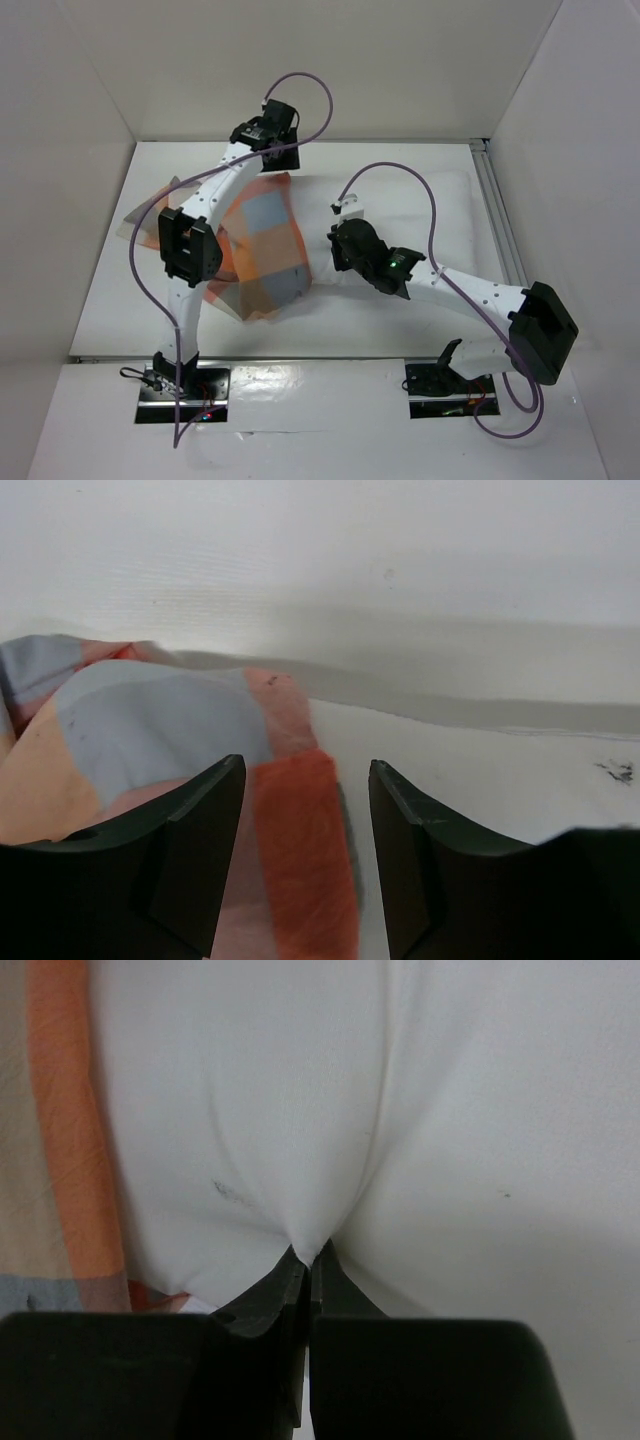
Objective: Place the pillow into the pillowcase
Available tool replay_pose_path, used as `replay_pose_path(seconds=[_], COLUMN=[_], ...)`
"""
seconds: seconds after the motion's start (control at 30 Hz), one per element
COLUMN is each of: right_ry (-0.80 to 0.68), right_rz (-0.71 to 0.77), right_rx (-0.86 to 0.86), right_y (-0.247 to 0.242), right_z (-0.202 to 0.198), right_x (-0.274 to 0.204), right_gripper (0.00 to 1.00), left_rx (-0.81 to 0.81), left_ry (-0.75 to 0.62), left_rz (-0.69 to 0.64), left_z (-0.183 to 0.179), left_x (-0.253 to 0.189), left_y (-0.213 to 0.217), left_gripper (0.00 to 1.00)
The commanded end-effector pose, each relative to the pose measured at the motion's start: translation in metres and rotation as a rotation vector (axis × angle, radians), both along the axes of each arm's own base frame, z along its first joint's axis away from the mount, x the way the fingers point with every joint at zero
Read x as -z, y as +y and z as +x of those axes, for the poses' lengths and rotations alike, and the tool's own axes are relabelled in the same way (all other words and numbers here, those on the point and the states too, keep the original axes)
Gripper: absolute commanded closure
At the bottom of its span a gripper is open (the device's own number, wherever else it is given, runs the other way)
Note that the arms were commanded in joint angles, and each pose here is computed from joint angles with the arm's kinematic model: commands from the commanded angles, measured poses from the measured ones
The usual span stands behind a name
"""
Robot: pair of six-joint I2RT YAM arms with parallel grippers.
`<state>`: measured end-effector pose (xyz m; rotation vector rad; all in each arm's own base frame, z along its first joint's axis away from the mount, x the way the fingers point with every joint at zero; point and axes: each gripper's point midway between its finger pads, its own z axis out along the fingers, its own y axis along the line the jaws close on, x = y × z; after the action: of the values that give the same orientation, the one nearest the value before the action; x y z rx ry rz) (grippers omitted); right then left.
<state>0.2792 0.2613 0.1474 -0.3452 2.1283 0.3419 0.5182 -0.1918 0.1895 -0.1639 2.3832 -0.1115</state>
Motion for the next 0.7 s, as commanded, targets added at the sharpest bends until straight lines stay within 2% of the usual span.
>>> replay_pose_path(seconds=[0.0,0.17,0.3,0.43,0.47,0.5,0.6,0.63,0.67], right_ry=[0.023,0.037,0.029,0.025,0.025,0.032,0.027,0.027,0.027], right_rz=[-0.043,-0.061,-0.068,-0.072,-0.072,-0.081,-0.074,-0.074,-0.074], right_rx=[0.008,0.008,0.022,0.030,0.030,0.029,0.030,0.030,0.030], right_y=[-0.008,-0.006,-0.007,-0.008,-0.008,-0.008,-0.006,-0.006,-0.006], right_z=[-0.003,-0.001,0.002,0.003,0.003,0.003,0.005,0.005,0.005], right_x=[0.008,0.015,0.014,0.014,0.014,0.018,0.015,0.015,0.015], right_gripper=[1.00,1.00,1.00,1.00,1.00,1.00,1.00,1.00,1.00], left_rx=[0.047,0.094,0.070,0.031,0.031,0.038,0.038,0.057,0.076], left_ry=[-0.003,0.037,0.098,0.084,0.084,0.084,0.077,0.086,0.087], left_rz=[0.052,0.027,0.116,0.156,0.157,0.162,0.159,0.136,0.110], left_z=[-0.010,-0.019,-0.030,-0.043,-0.045,-0.045,-0.040,-0.043,-0.044], left_x=[-0.012,0.001,0.013,0.004,0.003,0.003,0.000,-0.002,-0.004], left_y=[-0.008,-0.015,-0.002,0.011,0.012,0.012,0.010,0.005,-0.001], left_gripper=[0.36,0.36,0.39,0.42,0.46,0.61,0.94,1.00,1.00])
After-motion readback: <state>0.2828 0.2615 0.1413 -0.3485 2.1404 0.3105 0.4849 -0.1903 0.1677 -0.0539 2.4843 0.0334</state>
